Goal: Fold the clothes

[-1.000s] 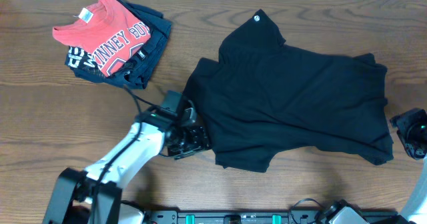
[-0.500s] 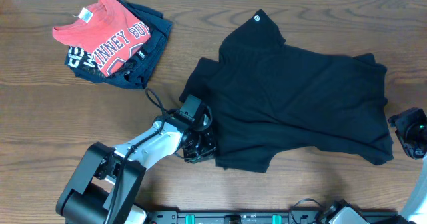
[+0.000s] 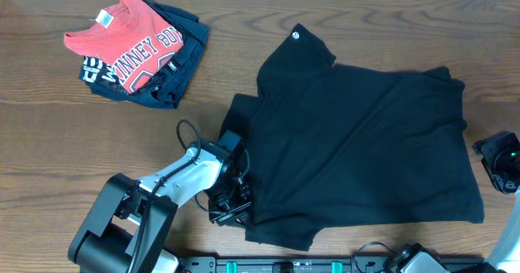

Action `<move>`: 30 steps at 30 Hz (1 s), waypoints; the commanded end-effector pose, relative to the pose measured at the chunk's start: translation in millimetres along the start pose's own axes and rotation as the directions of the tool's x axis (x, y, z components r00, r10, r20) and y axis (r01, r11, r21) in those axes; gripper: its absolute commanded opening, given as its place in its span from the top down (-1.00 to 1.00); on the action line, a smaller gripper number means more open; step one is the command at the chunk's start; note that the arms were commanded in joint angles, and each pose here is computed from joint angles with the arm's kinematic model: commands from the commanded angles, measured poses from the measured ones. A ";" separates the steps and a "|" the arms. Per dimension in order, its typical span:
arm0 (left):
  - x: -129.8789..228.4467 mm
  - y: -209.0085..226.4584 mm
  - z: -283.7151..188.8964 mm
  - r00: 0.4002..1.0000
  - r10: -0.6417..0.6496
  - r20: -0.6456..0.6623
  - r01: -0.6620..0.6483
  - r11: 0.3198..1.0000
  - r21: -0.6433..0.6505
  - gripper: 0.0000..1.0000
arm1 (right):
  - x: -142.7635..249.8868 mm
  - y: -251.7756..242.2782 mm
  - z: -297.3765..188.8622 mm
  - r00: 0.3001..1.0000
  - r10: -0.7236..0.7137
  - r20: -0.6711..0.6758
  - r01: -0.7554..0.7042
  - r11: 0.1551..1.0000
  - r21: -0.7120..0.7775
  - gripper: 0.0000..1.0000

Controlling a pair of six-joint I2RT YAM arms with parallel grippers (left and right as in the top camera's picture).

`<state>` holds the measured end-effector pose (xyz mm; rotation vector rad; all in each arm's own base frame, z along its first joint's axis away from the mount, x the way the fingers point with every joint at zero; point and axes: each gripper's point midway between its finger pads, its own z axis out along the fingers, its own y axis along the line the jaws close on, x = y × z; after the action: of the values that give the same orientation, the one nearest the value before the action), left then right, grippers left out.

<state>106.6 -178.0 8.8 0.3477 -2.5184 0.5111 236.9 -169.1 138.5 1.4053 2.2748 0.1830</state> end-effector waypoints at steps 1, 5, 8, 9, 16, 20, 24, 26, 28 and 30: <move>-8.9 -2.4 0.6 0.997 0.069 0.034 -0.069 0.998 -0.004 0.55 | 0.1 2.5 1.2 1.000 -0.023 0.003 0.023 1.000 -0.005 -0.15; -10.3 -17.0 -10.2 0.985 0.165 0.057 -0.167 0.986 0.023 0.43 | -5.4 4.0 10.5 0.999 -0.028 0.038 0.029 0.999 -0.025 -0.13; -6.9 -32.6 -29.3 0.964 0.247 0.096 -0.251 0.967 0.039 0.43 | -5.8 15.3 25.5 0.997 -0.044 0.056 0.049 0.994 -0.100 -0.06; -6.1 -38.8 -36.5 0.956 0.269 0.118 -0.276 0.960 0.047 0.42 | -4.7 21.7 30.4 0.997 -0.053 0.056 0.060 0.988 -0.139 0.07; -26.2 -65.2 -95.9 0.822 0.391 0.414 -0.409 0.911 -0.049 0.42 | 4.9 47.4 74.7 0.991 -0.128 0.030 0.132 0.965 -0.228 0.32; -53.7 -80.7 -125.5 0.700 0.411 0.584 -0.431 0.895 -0.113 0.43 | 22.9 39.0 108.3 0.987 -0.151 -0.055 0.141 0.978 -0.155 0.37; -94.8 -93.8 -147.7 0.549 0.447 0.706 -0.430 0.876 -0.220 0.47 | 41.5 21.4 136.0 0.979 -0.136 -0.151 0.124 0.988 -0.087 0.52; -110.2 -99.1 -146.9 0.523 0.463 0.716 -0.443 0.865 -0.236 0.49 | 46.0 16.2 142.6 0.976 -0.127 -0.176 0.115 0.991 -0.074 0.53; -128.7 -101.4 -139.8 0.507 0.490 0.709 -0.455 0.851 -0.262 0.49 | 48.5 11.2 144.6 0.975 -0.121 -0.188 0.113 0.992 -0.053 0.52; -145.1 -101.9 -132.0 0.494 0.518 0.698 -0.467 0.836 -0.289 0.50 | 49.9 4.2 144.4 0.974 -0.114 -0.195 0.112 0.993 -0.018 0.53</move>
<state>306.4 -202.7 80.1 -0.2085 -3.4552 0.7220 292.9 -136.7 0.5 1.2823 2.4830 0.3658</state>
